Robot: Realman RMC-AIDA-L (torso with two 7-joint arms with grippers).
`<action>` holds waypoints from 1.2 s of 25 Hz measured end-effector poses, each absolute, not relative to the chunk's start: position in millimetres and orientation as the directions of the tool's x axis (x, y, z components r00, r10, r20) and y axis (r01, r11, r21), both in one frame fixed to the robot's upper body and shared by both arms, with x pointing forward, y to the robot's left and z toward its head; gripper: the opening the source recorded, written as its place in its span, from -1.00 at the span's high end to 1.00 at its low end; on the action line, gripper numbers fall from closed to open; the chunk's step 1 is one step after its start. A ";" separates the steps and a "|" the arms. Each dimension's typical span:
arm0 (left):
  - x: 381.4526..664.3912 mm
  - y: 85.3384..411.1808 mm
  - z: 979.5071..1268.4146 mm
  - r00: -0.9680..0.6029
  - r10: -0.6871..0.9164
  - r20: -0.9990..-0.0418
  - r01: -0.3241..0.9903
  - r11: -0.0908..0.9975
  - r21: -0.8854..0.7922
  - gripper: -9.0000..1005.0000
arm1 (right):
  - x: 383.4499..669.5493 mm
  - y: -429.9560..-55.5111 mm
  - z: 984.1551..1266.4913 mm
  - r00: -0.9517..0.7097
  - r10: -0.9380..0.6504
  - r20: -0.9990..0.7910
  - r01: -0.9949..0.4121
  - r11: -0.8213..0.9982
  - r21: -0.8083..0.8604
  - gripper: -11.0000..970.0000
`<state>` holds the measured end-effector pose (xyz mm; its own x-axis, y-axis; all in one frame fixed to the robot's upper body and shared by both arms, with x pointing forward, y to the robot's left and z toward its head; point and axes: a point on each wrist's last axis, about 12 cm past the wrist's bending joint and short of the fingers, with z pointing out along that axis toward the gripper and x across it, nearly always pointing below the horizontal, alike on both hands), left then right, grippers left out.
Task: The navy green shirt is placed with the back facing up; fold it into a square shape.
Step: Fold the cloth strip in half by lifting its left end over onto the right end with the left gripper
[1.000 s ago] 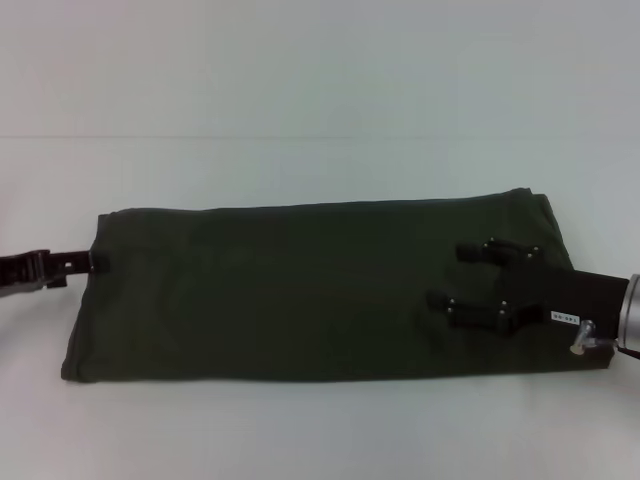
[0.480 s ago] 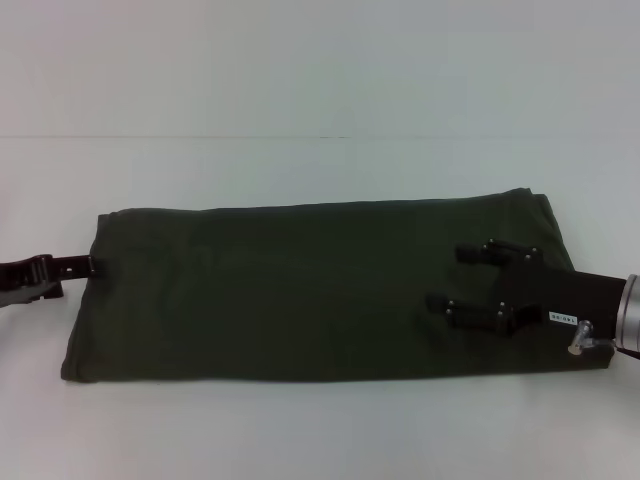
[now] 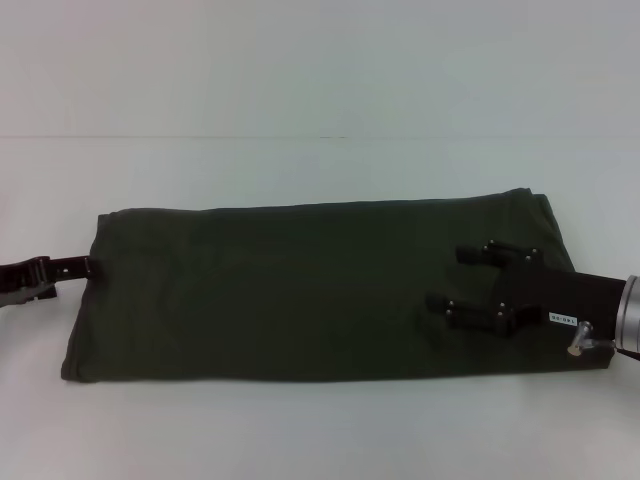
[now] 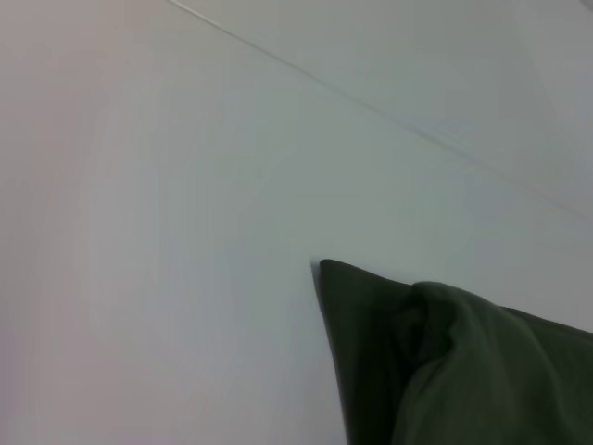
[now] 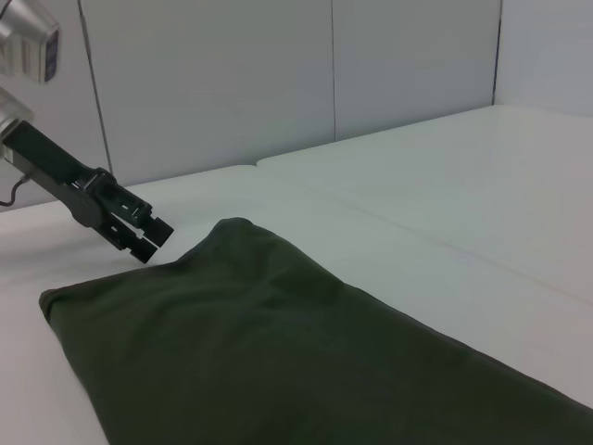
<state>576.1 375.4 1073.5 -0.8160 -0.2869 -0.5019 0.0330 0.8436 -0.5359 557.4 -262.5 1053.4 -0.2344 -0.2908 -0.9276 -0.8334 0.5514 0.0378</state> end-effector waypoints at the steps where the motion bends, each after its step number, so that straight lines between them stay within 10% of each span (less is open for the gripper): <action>1: 576.0 375.4 1072.8 -0.816 -0.288 -0.501 0.031 0.844 -0.535 -0.81 | 557.4 -262.4 1053.4 -0.235 -0.291 -0.928 -0.833 0.551 0.038 -0.79; 30: 574.0 367.4 1063.3 -0.826 -0.280 -0.489 0.030 0.845 -0.534 -0.81 | 558.1 -262.1 1053.9 -0.238 -0.285 -0.929 -0.831 0.555 0.043 -0.79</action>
